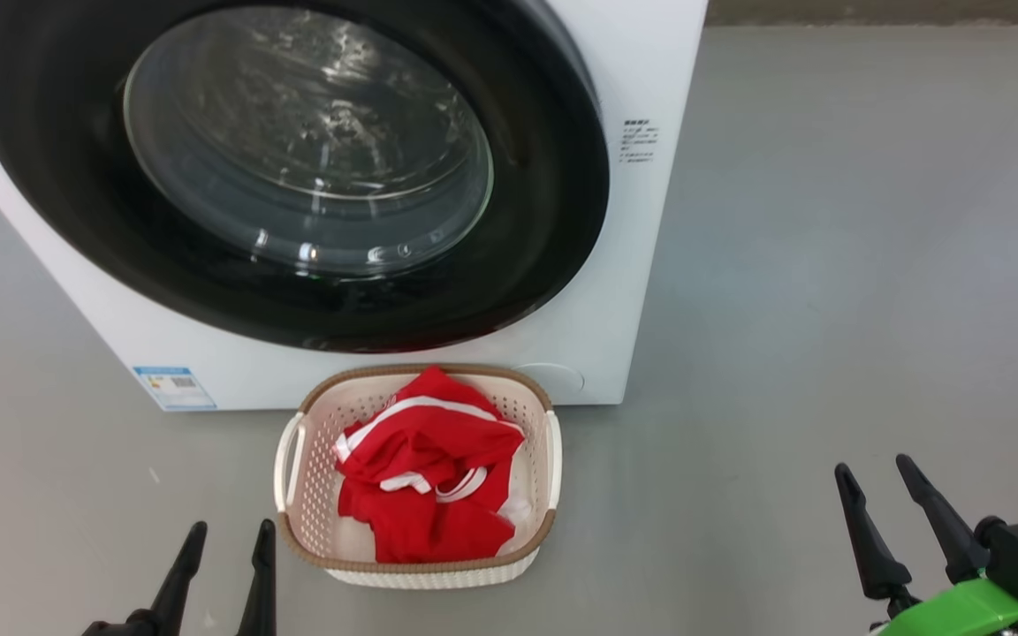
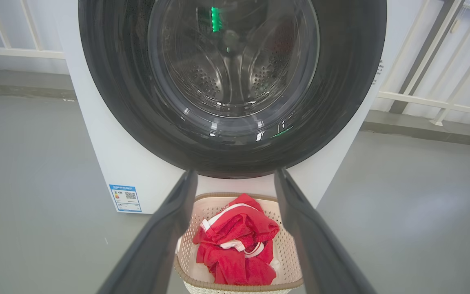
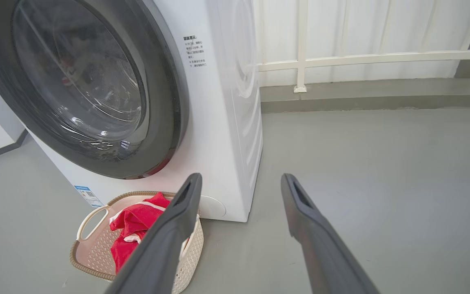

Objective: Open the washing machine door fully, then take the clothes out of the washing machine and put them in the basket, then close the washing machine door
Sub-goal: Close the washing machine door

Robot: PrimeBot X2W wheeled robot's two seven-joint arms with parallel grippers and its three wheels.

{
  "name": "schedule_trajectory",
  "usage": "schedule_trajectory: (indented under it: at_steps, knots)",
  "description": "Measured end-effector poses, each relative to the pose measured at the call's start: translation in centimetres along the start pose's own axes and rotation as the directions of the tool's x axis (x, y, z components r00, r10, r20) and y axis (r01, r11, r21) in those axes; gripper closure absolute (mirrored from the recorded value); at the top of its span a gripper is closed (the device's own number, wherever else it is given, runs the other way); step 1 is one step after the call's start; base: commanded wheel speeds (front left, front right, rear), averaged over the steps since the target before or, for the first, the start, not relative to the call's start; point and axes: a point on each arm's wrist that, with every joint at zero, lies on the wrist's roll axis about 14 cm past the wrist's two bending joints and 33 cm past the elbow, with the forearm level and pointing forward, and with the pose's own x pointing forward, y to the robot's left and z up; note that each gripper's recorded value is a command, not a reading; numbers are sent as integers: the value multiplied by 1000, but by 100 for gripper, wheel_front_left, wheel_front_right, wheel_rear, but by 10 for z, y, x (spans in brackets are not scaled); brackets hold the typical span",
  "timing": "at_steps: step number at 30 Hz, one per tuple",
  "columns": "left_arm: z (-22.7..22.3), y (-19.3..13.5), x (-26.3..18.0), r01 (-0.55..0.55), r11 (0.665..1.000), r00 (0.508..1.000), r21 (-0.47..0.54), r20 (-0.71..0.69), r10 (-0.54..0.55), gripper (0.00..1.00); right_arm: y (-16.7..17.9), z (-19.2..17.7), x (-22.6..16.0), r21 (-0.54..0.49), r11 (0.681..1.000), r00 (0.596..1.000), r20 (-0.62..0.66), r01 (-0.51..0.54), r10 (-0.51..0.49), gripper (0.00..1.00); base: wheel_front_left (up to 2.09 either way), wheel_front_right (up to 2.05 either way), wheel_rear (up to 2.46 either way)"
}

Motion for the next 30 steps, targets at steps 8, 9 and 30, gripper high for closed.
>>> schedule_trajectory:
  at_steps: [8,9,30]
  knots:
    - [3,-7,-4,35,999,999,14,5,-35,0,-18,4,-25,1,998,998,19,63,-63,0,0,0,0]
    - [3,-8,-5,38,999,999,14,6,-38,0,-19,4,-27,3,998,997,20,68,-68,0,0,0,0]
    - [10,-9,-14,49,998,998,27,29,-50,0,-42,4,-63,9,988,988,33,153,-153,0,0,0,0]
